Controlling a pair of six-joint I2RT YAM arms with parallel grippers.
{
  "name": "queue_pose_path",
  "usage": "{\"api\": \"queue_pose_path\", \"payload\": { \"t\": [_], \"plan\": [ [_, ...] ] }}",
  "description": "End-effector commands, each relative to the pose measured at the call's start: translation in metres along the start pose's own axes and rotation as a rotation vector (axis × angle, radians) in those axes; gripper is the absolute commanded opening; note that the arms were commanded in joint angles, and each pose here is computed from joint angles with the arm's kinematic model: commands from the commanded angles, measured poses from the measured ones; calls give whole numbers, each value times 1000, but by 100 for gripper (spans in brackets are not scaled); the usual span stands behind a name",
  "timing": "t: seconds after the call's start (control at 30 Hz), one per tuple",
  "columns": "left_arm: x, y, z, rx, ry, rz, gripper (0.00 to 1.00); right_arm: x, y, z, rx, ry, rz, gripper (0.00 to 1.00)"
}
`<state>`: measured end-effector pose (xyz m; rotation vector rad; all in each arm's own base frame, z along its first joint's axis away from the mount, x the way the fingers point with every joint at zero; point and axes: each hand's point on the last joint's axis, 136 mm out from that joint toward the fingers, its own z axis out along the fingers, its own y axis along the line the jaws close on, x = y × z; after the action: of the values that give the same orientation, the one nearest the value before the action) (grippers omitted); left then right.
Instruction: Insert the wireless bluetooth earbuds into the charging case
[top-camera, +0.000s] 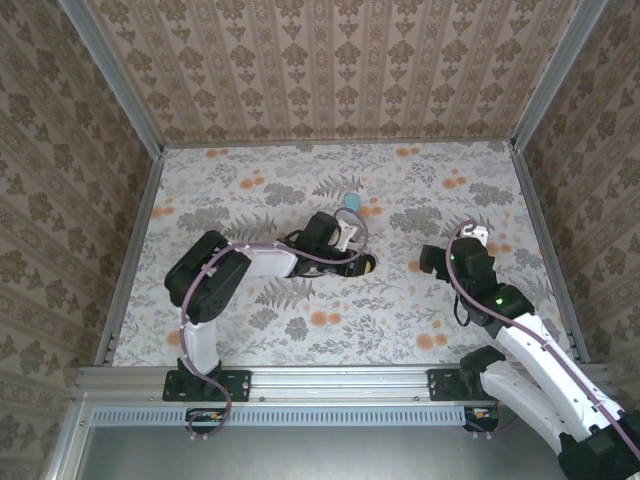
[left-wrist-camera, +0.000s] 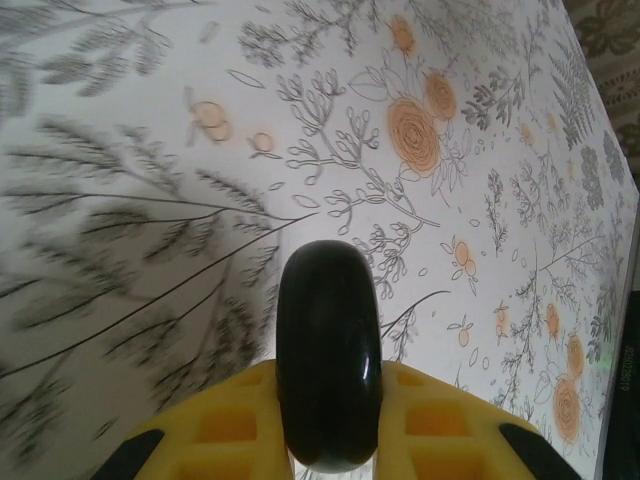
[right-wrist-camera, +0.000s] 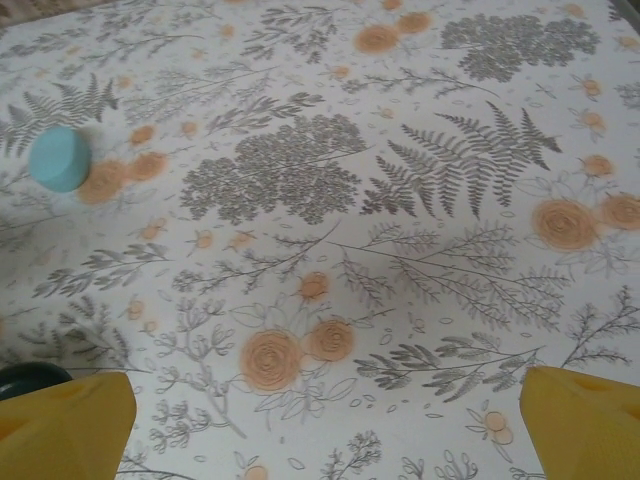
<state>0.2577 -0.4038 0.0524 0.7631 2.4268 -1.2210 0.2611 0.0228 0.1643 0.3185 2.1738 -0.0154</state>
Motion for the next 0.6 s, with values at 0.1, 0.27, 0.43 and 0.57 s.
{"api": "queue_pose_path", "payload": {
  "t": [0.1, 0.27, 0.43, 0.57],
  "plan": [
    [6, 4, 8, -55, 46, -8, 28, 8, -20, 6, 71, -13, -8, 100],
    [5, 7, -10, -145, 66, 48, 42, 4, -23, 13, 82, -39, -7, 100],
    [-5, 10, -40, -246, 57, 125, 51, -8, -17, 28, 70, -76, -24, 100],
    [-23, 20, -79, -327, 13, 162, 55, -18, -17, 43, 88, -91, -45, 100]
  ]
}}
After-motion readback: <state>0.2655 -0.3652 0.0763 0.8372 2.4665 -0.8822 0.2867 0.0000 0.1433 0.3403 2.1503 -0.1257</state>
